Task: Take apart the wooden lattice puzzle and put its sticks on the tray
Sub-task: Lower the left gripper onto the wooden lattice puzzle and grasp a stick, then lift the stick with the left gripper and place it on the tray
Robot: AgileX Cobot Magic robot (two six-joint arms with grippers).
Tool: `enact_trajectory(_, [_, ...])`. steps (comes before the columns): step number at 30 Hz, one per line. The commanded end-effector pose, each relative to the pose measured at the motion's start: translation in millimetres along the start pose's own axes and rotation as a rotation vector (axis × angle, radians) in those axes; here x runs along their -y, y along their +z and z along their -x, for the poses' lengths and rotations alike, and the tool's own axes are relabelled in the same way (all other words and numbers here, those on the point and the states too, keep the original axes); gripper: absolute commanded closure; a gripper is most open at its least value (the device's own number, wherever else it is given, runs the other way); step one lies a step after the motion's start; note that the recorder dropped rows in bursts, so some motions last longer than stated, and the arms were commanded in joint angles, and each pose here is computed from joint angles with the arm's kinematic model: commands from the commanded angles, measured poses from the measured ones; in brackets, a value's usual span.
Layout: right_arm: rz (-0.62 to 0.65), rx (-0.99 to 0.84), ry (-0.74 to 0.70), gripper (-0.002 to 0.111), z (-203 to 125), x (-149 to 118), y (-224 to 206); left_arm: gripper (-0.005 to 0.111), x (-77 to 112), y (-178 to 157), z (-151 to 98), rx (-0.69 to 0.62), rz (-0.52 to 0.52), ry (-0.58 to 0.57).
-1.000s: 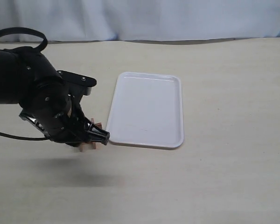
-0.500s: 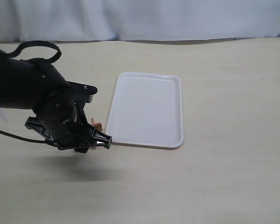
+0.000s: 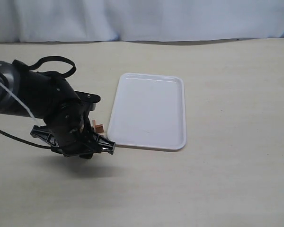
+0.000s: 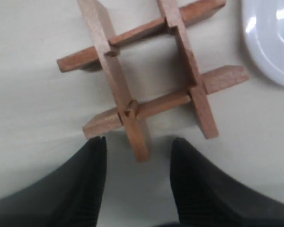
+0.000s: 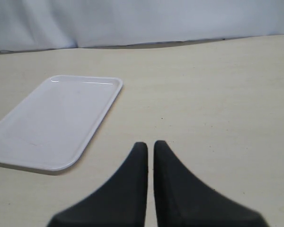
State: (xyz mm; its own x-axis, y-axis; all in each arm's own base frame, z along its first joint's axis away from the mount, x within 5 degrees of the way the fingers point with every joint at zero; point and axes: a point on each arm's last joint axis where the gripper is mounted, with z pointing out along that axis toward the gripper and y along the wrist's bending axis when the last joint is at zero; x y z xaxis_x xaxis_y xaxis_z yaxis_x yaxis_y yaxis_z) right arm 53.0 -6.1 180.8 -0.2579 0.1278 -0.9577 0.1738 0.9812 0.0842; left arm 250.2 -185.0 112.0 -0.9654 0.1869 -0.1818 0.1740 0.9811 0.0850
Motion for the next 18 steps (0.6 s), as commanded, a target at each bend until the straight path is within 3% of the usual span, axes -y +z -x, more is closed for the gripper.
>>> enact_trajectory(1, [-0.006,0.006,0.001,0.104,-0.1,0.3,-0.1,0.065,-2.3,0.3,4.0,0.030,0.023,-0.022])
enact_trajectory(3, [-0.006,0.006,0.001,0.104,-0.1,0.3,-0.1,0.068,-2.3,0.3,4.3,0.033,0.023,-0.025])
enact_trajectory(10, [-0.006,0.006,0.001,0.104,-0.1,0.3,-0.1,0.107,-1.9,0.3,4.8,0.038,0.019,-0.020])
enact_trajectory(18, [-0.006,0.006,0.001,0.104,-0.1,0.3,-0.1,0.107,-2.7,0.3,4.2,0.031,0.028,0.001])
